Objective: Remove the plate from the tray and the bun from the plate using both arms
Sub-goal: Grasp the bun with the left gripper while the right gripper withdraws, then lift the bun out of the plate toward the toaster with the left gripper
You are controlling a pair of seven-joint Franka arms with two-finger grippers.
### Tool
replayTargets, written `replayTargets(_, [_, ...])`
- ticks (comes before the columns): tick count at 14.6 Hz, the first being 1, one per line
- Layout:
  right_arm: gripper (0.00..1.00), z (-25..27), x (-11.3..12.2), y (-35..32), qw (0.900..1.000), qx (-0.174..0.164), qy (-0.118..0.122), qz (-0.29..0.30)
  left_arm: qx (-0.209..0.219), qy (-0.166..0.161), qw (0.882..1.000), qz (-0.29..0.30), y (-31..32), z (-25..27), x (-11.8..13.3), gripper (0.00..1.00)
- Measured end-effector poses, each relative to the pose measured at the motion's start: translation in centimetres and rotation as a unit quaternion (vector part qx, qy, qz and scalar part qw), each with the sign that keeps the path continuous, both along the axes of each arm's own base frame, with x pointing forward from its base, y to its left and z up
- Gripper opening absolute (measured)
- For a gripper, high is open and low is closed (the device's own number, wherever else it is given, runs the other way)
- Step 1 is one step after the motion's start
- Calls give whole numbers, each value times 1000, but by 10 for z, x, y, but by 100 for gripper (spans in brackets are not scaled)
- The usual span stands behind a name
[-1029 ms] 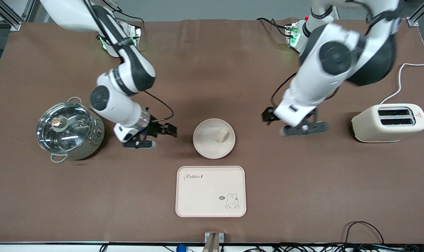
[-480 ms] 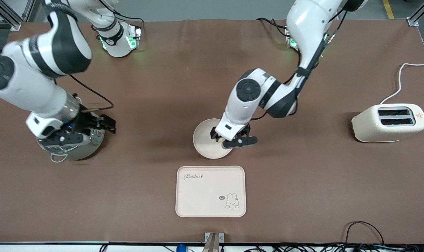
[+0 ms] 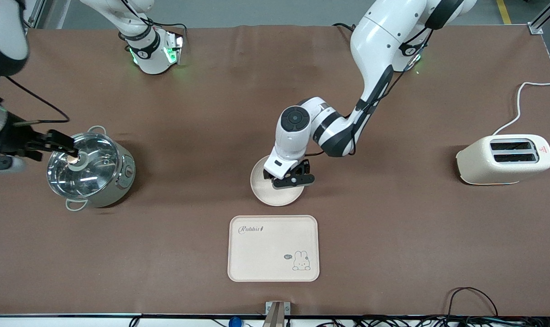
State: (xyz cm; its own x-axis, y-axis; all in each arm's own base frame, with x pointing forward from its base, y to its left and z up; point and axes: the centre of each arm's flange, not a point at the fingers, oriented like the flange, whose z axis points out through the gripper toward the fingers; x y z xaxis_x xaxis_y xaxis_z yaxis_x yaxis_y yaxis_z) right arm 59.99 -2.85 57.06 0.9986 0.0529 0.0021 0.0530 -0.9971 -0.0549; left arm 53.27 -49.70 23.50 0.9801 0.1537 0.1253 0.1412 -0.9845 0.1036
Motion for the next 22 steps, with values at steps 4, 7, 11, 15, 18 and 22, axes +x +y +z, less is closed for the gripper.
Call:
replayTargets(4, [100, 34, -15, 0, 1000, -5, 2, -2, 8, -13, 1000, -13, 0, -17, -3, 96])
replayTargets(7, [100, 82, -37, 21, 1000, -11, -24, -1, 14, -14, 1000, -10, 1, -33, -10, 95])
replayTargets(11, [100, 96, -48, 5, 1000, -11, -17, -16, 29, -24, 999, -16, 5, -46, -18, 71])
replayTargets(15, [100, 89, -45, 2, 1000, -12, -6, -18, 32, -27, 999, -16, 7, -40, -16, 31])
replayTargets(18, [100, 87, -47, -6, 1000, -12, 4, -25, 73, -20, 996, -41, 35, 6, 10, 17])
replayTargets(22, [100, 87, -50, -37, 999, -12, 4, -36, 82, 4, 992, -91, 149, 101, 79, 10])
